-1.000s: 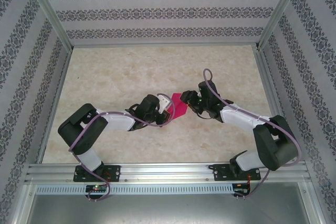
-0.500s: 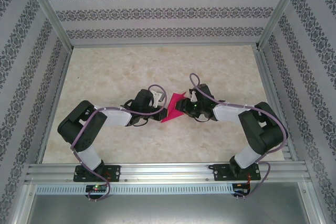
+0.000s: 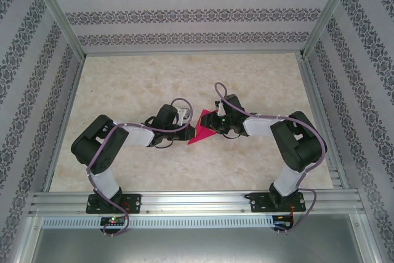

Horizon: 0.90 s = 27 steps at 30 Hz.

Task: Fold a paper plane with a square sheet of paper (pick it up from the middle)
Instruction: Fourth fold the wing at the center of the table.

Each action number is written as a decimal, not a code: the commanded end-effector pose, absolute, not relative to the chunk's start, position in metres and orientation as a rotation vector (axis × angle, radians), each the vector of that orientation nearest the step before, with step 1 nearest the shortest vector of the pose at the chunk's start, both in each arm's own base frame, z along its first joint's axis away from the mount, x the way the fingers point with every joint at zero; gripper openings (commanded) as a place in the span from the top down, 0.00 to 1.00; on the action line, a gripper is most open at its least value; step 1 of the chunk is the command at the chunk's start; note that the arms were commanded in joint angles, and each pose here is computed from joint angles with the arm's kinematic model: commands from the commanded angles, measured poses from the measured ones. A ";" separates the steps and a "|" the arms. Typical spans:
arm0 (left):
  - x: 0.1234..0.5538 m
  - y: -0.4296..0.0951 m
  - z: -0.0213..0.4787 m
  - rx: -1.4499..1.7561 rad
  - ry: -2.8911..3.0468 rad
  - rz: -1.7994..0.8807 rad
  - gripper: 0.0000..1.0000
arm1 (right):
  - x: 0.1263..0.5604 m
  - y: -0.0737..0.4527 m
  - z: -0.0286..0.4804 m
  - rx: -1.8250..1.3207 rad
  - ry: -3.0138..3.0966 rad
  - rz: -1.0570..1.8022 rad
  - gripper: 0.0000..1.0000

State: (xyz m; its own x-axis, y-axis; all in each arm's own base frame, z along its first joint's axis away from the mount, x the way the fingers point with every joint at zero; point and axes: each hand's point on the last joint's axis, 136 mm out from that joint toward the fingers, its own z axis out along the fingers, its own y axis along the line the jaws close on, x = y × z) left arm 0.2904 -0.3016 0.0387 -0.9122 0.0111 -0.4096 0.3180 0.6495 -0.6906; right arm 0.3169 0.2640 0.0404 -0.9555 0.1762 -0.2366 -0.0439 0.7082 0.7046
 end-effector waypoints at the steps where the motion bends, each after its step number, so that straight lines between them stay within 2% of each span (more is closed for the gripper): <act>1: 0.296 -0.300 0.039 0.217 2.488 -1.193 0.99 | 0.323 0.269 0.042 0.070 2.620 1.082 0.56; 13: 0.296 -0.300 0.036 0.220 2.525 -1.185 0.92 | 0.323 0.247 0.005 0.248 2.767 0.868 0.52; 16: 0.297 -0.297 0.039 0.225 2.540 -1.155 0.86 | 0.320 0.240 -0.004 0.281 2.808 0.795 0.52; 21: 0.304 -0.282 0.053 0.205 2.554 -1.049 0.69 | 0.313 0.227 -0.015 0.318 2.861 0.670 0.53; 27: 0.305 -0.282 0.063 0.198 2.546 -1.047 0.71 | 0.304 0.220 -0.026 0.297 2.937 0.523 0.55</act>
State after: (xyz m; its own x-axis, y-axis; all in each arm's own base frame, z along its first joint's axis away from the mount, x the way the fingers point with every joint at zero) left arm 0.3001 -0.2864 0.0545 -0.9245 -0.0113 -0.3811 0.2638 0.7026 -0.6609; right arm 0.3279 0.2567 0.0199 -0.9612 0.2152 -0.1728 0.0836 0.8238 0.5607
